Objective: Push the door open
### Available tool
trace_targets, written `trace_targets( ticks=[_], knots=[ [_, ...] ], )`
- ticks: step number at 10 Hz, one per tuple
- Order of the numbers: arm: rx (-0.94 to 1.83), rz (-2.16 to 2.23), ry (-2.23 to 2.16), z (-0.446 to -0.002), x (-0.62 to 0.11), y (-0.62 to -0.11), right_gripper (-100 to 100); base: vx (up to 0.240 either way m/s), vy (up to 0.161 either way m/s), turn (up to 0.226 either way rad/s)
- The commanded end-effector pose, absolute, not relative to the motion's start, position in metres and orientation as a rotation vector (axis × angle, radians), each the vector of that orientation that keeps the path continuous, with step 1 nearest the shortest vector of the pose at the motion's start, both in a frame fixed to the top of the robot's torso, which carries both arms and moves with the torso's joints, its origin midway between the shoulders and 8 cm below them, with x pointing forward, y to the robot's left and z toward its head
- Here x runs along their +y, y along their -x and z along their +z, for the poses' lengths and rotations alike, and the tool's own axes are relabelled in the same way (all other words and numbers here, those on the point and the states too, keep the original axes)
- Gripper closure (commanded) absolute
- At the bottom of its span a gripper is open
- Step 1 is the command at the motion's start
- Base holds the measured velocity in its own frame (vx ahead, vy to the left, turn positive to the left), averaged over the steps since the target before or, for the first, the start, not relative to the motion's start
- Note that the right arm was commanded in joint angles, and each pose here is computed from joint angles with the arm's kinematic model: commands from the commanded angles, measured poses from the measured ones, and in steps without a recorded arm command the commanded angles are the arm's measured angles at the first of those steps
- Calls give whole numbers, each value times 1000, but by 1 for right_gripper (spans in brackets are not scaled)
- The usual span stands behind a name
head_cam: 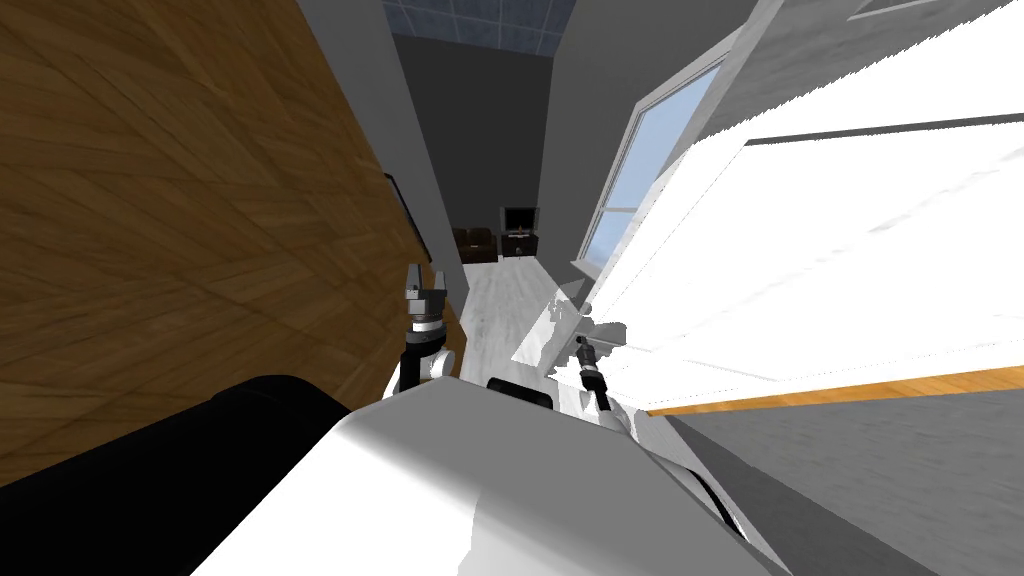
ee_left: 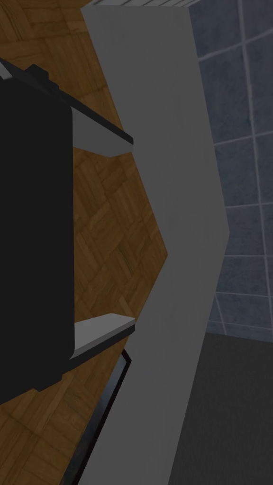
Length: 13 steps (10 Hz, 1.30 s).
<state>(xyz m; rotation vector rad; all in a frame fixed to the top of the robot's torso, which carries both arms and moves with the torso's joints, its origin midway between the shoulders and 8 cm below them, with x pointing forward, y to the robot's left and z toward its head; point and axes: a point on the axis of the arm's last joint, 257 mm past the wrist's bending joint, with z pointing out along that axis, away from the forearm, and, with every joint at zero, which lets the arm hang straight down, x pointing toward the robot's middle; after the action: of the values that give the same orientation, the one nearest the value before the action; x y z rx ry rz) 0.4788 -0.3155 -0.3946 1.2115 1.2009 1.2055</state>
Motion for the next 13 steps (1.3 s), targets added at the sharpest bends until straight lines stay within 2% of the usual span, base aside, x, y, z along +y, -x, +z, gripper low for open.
trace_targets(
  ticks=[1,8,13],
  knots=[
    [1188,1195,-1209,-389,-325,-481,100,64,40,-22],
    [1118,1119,-1263,-391,-353,-478,100,162,73,-42],
    [1082,1078,-1289,-393,-373,-473,100,165,37,-41]
  ],
)
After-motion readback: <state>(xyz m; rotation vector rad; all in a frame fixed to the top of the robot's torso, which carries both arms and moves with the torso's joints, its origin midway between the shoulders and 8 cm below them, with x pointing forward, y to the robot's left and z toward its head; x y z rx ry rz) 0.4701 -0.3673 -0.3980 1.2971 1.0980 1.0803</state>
